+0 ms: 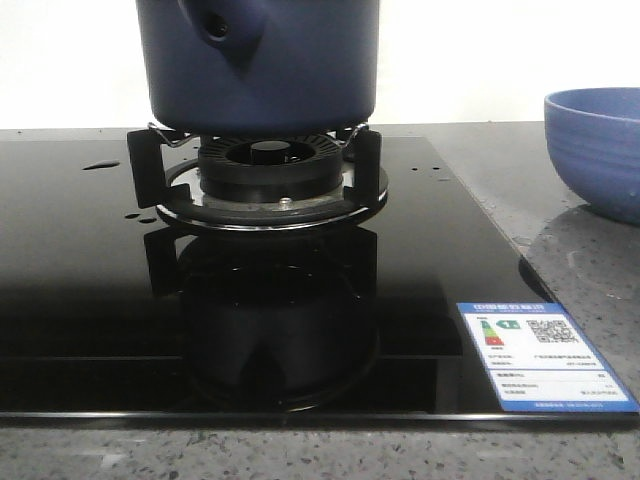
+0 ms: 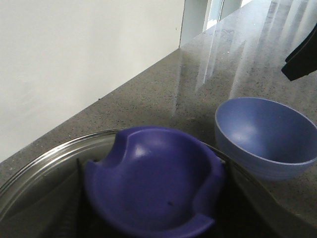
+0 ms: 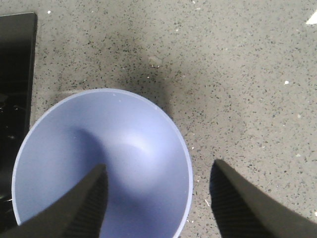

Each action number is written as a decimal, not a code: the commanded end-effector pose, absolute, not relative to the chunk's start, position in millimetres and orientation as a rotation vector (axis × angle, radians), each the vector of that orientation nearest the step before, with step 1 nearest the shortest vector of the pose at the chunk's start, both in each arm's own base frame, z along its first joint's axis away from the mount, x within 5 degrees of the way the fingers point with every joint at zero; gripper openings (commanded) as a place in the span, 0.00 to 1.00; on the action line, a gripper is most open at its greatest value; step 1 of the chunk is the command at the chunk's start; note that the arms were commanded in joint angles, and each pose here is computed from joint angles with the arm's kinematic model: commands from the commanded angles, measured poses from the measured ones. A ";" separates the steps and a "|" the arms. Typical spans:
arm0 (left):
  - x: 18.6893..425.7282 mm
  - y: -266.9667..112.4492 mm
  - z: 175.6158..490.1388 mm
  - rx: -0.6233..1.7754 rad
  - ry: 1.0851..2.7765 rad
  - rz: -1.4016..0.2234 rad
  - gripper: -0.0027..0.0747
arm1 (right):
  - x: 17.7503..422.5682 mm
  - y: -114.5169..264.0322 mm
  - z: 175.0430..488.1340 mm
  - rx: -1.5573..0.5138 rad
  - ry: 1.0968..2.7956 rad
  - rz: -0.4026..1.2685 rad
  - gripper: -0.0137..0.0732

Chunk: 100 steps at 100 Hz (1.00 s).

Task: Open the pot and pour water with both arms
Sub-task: 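Lower the blue bowl back onto the counter and release it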

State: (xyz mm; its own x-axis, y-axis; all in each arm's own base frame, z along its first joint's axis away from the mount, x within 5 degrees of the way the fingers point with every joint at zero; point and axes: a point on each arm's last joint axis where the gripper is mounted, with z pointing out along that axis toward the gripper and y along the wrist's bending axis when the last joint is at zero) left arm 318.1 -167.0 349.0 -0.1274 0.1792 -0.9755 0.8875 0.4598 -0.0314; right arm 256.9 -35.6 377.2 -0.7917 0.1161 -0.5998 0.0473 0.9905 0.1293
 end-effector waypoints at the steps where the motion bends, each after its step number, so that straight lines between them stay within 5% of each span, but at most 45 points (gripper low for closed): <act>1: 306.8 -167.2 379.0 0.930 1.510 -0.842 0.50 | 252.2 -35.8 397.7 0.114 2.378 0.130 0.62; 25: 306.7 -167.2 379.0 0.913 1.525 -0.862 0.52 | 252.1 -35.4 397.5 0.115 2.381 0.137 0.62; 48: 305.1 -166.0 381.4 0.912 1.517 -0.870 0.79 | 251.9 -35.3 397.4 0.115 2.383 0.137 0.62; 89: 277.9 -125.6 432.4 0.826 1.390 -0.769 0.79 | 251.3 -30.7 400.3 0.109 2.360 0.195 0.62; 100: 268.1 -102.5 449.2 0.763 1.369 -0.708 0.70 | 253.2 -23.3 406.2 0.098 2.294 0.303 0.58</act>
State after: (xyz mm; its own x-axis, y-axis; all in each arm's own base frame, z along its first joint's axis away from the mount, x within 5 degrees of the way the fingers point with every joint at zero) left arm 287.2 -119.2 411.6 0.0083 0.1008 -0.9949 0.8381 0.5419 0.0619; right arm 256.9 -28.9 380.8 -0.7768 0.1414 -0.6137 0.0200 0.9795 0.2003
